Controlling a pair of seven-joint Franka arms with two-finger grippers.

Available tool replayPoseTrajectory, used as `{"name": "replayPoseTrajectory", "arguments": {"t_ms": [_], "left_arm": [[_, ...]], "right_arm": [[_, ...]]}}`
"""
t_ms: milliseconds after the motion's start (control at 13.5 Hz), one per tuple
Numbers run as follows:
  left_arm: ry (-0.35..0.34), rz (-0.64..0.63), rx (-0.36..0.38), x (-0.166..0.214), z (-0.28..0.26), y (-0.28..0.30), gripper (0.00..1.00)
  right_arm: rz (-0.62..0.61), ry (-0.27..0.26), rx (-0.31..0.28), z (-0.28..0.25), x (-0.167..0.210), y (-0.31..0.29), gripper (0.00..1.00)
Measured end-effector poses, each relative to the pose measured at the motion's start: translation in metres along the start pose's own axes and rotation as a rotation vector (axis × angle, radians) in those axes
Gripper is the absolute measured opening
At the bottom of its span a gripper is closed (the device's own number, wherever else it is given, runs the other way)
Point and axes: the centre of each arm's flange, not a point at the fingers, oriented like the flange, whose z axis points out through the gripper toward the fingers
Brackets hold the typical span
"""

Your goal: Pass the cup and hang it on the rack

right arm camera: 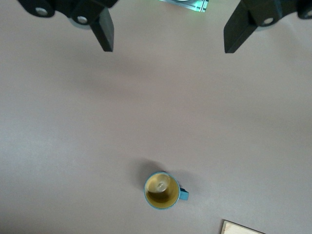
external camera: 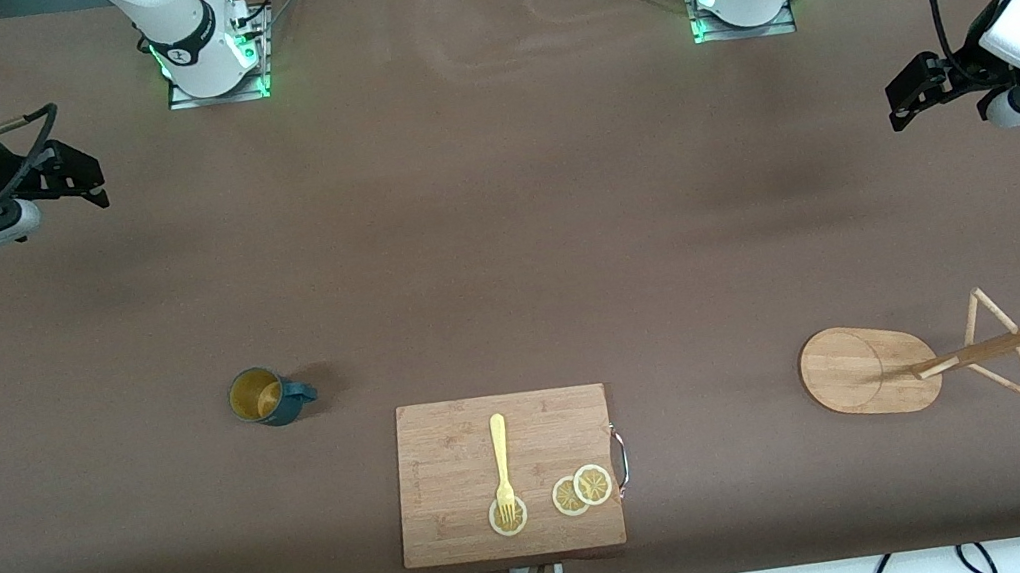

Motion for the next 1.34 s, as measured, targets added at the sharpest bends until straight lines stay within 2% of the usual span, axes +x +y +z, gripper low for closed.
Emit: {"name": "replayPoseTrajectory", "arguments": {"t_ms": [1337], "left_arm": [[0.0, -0.001, 0.0, 0.0, 0.0, -0.0005, 1.0]], "right_arm": [[0.001, -0.007, 0.001, 0.0057, 0.0037, -0.0006, 1.0]]}}
